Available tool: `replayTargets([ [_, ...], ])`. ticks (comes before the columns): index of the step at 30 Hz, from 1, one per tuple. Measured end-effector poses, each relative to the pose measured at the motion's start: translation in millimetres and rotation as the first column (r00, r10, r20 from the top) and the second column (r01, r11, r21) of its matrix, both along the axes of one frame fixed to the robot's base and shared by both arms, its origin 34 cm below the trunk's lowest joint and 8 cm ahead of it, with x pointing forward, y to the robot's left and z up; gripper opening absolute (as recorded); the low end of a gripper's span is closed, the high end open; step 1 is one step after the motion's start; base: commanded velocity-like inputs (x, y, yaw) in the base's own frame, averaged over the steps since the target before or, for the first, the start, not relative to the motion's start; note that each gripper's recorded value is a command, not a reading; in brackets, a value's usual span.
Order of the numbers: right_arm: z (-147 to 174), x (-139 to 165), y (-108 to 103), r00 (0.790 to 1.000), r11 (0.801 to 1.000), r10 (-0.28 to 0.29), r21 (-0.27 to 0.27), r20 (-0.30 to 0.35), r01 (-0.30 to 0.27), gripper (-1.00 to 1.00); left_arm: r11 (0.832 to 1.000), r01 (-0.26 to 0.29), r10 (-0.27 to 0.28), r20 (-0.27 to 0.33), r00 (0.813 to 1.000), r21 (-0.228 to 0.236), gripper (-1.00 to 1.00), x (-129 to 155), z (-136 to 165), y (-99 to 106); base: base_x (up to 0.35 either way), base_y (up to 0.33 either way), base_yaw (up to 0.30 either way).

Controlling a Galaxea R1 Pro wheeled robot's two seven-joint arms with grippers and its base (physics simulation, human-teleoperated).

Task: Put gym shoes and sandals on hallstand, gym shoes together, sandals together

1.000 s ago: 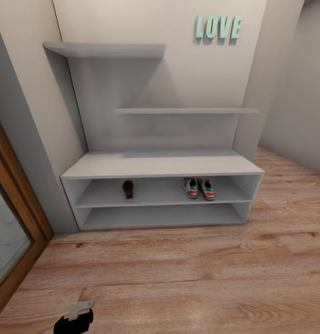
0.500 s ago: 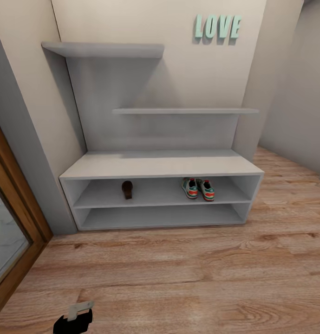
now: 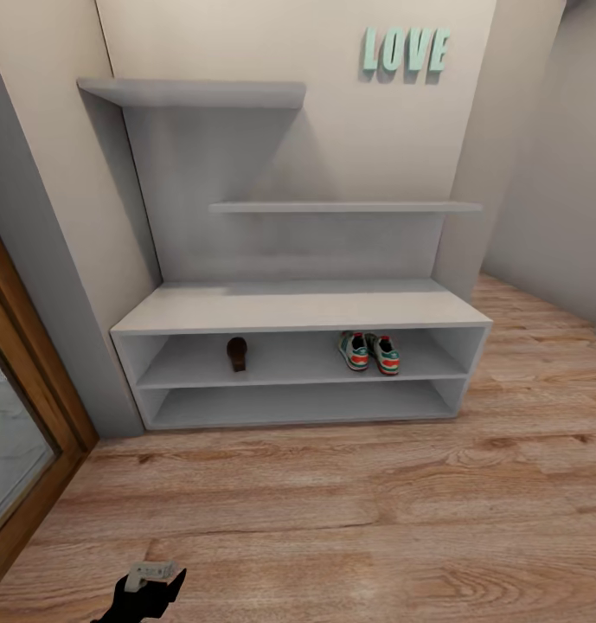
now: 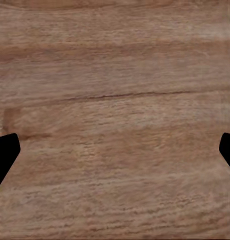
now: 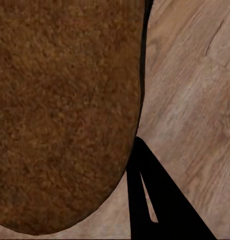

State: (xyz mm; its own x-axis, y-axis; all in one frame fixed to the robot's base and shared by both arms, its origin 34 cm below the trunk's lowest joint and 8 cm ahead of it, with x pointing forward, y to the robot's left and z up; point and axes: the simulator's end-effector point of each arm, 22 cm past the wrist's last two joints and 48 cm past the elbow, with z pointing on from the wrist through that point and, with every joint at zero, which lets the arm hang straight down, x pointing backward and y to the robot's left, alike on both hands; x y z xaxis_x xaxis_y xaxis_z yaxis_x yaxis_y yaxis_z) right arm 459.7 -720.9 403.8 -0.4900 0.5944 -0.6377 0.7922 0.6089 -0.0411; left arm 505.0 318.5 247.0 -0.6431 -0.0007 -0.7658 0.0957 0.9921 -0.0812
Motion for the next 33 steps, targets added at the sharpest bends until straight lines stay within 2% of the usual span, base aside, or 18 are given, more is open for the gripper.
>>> replayTargets([
  [2,-20.0,14.0,33.1,0.997,0.998,0.066,0.025,-0.027,-0.065,-1.0,0.999,0.045,-0.045,0.0,0.999,-0.029,1.0,-4.8,1.1,-2.9,0.0,0.0,0.0],
  [3,-23.7,15.3,38.8,0.995,0.996,0.087,0.02,-0.047,-0.086,-1.0,0.998,0.052,-0.052,0.001,0.999,-0.033,1.0,-5.5,1.5,-3.3,0.0,0.0,0.0],
  [5,-39.6,27.2,69.2,0.986,0.988,0.152,0.041,-0.069,-0.15,-1.0,0.997,0.069,-0.069,0.011,0.998,-0.04,1.0,-6.3,3.5,-4.0,0.0,0.0,0.0],
  [6,-42.6,28.7,74.8,0.982,0.985,0.17,0.038,-0.084,-0.167,-1.0,0.997,0.073,-0.072,0.015,0.997,-0.041,1.0,-6.2,4.2,-4.1,0.0,0.0,0.0],
  [9,-67.1,43.2,126.5,0.967,0.968,0.241,0.091,-0.088,-0.233,-1.0,0.996,0.085,-0.084,0.031,0.996,-0.041,1.0,-5.1,6.9,-5.3,0.0,0.0,0.0],
  [13,-83.4,51.4,166.1,0.954,0.953,0.285,0.13,-0.088,-0.273,-1.0,0.995,0.09,-0.089,0.036,0.995,-0.041,1.0,-4.9,7.6,-6.2,0.0,0.0,0.0],
  [18,-88.5,58.3,186.4,0.936,0.937,0.336,0.133,-0.1,-0.322,-1.0,0.995,0.092,-0.091,0.037,0.995,-0.041,1.0,-4.9,7.8,-6.6,0.0,0.0,0.0],
  [19,-93.7,63.4,205.7,0.918,0.921,0.38,0.142,-0.11,-0.364,-1.0,0.995,0.093,-0.091,0.037,0.995,-0.041,1.0,-5.0,7.8,-6.7,0.0,0.0,0.0],
  [21,-98.0,64.6,218.0,0.909,0.912,0.399,0.15,-0.117,-0.381,-1.0,0.995,0.093,-0.092,0.037,0.995,-0.042,1.0,-5.0,7.8,-7.2,0.0,0.0,0.0],
  [22,-105.7,66.8,241.3,0.9,0.9,0.421,0.174,-0.114,-0.399,-1.0,0.995,0.094,-0.092,0.037,0.995,-0.042,1.0,-5.1,7.7,-7.6,0.0,0.0,0.0],
  [24,-111.7,69.5,263.4,0.896,0.89,0.433,0.204,-0.098,-0.407,-1.0,0.995,0.094,-0.093,0.037,0.995,-0.042,1.0,-5.0,7.7,-7.8,0.0,0.0,0.0],
  [25,-117.0,71.4,284.2,0.892,0.88,0.445,0.229,-0.086,-0.417,-1.0,0.995,0.095,-0.093,0.036,0.995,-0.042,1.0,-5.3,7.5,-8.1,0.0,0.0,0.0],
  [27,-120.0,72.0,296.4,0.885,0.873,0.456,0.237,-0.087,-0.427,-1.0,0.995,0.095,-0.093,0.036,0.995,-0.043,1.0,-5.4,7.4,-8.5,0.0,0.0,0.0],
  [31,-128.3,73.9,335.5,0.875,0.85,0.48,0.284,-0.067,-0.444,-1.0,0.994,0.097,-0.095,0.035,0.995,-0.043,1.0,-5.6,7.1,-9.5,0.0,0.0,0.0],
  [33,-132.3,75.1,360.6,0.849,0.826,0.523,0.291,-0.074,-0.483,-1.0,0.994,0.097,-0.096,0.036,0.995,-0.045,1.0,-5.6,7.1,-10.7,0.0,0.0,0.0],
])
